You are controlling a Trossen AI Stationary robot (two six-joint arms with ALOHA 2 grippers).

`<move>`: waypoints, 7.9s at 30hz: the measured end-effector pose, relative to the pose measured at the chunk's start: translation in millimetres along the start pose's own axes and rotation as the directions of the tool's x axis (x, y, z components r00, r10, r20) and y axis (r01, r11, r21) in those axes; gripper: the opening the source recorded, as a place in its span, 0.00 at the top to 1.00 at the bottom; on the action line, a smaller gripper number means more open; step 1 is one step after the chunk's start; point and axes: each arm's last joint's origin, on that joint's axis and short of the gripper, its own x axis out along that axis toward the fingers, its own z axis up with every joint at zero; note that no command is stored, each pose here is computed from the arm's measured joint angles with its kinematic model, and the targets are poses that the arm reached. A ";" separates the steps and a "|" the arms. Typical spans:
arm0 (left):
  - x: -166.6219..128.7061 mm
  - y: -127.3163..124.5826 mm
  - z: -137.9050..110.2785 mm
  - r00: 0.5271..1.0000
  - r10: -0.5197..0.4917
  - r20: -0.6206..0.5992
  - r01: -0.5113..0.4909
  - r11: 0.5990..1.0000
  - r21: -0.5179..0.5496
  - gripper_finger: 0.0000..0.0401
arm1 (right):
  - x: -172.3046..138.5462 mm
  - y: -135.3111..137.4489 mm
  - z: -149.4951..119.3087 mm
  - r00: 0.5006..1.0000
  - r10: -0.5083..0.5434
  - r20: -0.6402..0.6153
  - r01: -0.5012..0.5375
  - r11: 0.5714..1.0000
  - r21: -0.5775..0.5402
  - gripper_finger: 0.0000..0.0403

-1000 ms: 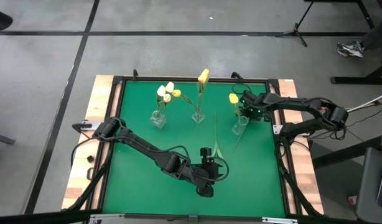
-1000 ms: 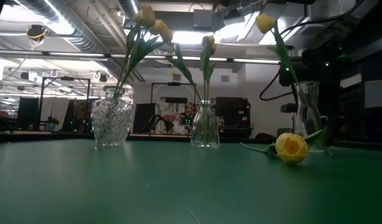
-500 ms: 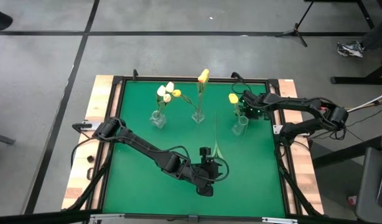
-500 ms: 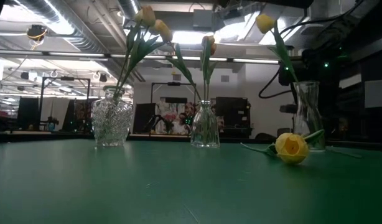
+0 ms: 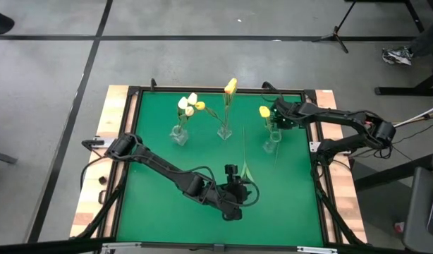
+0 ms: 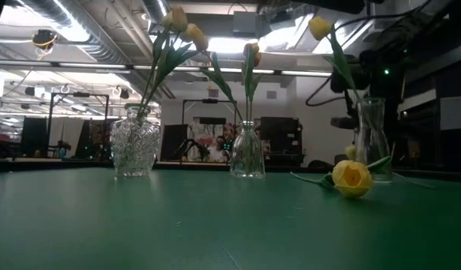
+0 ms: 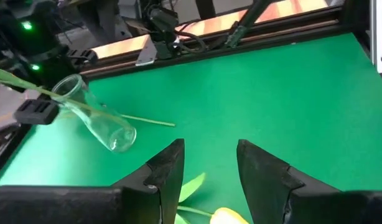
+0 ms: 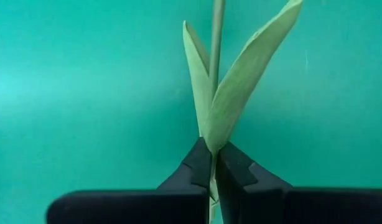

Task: Sort flowers into vase by color
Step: Put the top yellow flower into the right transparent vase, then put the yellow flower into the right transparent vase

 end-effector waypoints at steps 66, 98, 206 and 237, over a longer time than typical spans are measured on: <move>-259.5 201.7 -51.5 0.768 0.249 0.590 0.057 0.891 -0.451 0.64 | -204.5 -72.8 -24.2 0.094 0.940 0.327 -0.276 0.340 -0.899 1.00; -259.3 202.9 -52.3 0.772 0.292 0.565 0.003 0.887 -0.462 0.64 | -160.1 -64.9 -30.6 0.209 0.964 0.167 -0.293 0.225 -0.929 0.81; -264.4 190.2 -65.3 0.819 0.420 0.392 -0.242 0.871 -0.427 0.64 | -287.1 -103.1 -38.5 0.104 0.993 -0.049 -0.457 0.004 -0.890 0.48; -243.9 180.1 -64.3 0.830 0.426 0.359 -0.103 0.751 -0.653 0.64 | -231.6 -132.4 -95.9 0.048 0.796 -0.604 -0.647 -0.436 -0.626 0.67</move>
